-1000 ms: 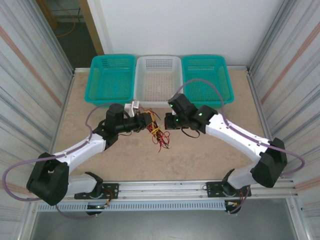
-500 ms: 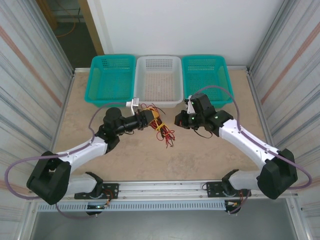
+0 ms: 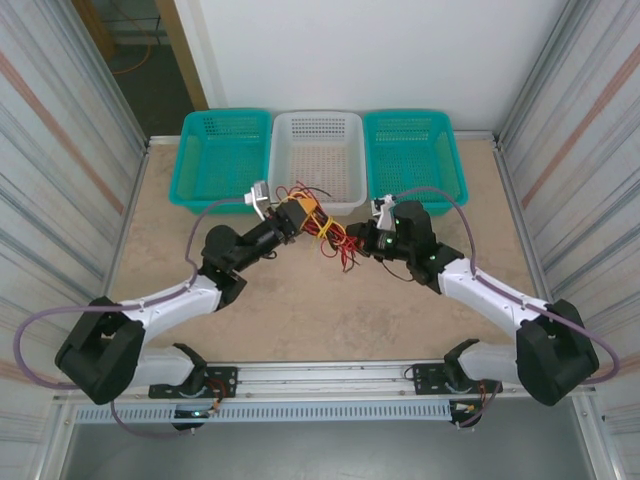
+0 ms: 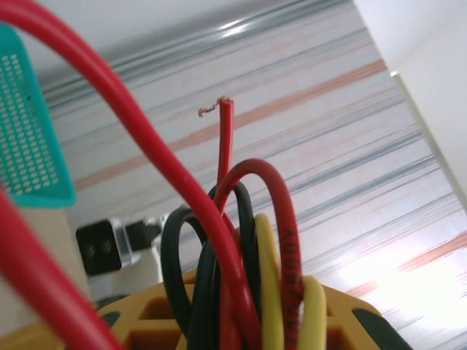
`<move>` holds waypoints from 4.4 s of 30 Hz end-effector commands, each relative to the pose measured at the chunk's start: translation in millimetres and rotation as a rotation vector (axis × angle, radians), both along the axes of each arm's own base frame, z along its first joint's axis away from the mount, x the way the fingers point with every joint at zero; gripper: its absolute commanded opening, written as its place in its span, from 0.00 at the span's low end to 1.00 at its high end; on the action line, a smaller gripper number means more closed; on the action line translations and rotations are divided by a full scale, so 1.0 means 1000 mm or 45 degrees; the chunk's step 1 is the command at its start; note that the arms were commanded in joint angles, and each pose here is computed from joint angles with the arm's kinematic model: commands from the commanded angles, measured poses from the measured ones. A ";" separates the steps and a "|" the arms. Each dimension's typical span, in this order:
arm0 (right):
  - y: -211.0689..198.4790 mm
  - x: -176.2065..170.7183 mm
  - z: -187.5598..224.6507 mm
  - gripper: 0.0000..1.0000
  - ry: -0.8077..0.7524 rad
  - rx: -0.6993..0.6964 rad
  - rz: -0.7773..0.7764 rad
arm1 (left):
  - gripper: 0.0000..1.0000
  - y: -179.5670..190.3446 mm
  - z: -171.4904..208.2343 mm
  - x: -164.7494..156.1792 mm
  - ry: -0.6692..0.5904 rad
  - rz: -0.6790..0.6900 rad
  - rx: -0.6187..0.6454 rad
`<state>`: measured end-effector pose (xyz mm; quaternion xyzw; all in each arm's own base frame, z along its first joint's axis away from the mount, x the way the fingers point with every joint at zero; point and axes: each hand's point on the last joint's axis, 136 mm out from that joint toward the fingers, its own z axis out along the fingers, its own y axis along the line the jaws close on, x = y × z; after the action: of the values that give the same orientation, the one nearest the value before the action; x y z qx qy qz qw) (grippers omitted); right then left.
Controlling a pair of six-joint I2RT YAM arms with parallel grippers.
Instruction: Untangle the cables
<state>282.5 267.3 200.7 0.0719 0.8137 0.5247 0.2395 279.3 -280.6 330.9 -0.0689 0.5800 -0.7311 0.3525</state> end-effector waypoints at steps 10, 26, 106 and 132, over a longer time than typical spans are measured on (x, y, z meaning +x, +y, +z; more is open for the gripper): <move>0.005 -0.041 0.006 0.00 -0.030 0.095 -0.203 | 0.00 0.047 0.060 0.030 -0.269 0.374 -0.207; 0.051 -0.096 0.058 0.00 -0.314 0.062 -0.078 | 0.00 0.066 0.008 0.053 -0.137 0.691 0.090; -0.001 -0.088 0.176 0.00 -0.703 -0.182 -0.167 | 0.00 0.094 -0.017 0.047 -0.220 0.706 0.294; -0.041 0.018 0.177 0.39 -0.626 -0.402 -0.185 | 0.00 0.114 -0.040 -0.018 -0.046 0.542 0.341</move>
<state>331.9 200.3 371.7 0.0413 0.8014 0.3599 0.4760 258.4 -176.9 278.8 -0.0994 0.6410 -0.5639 0.5112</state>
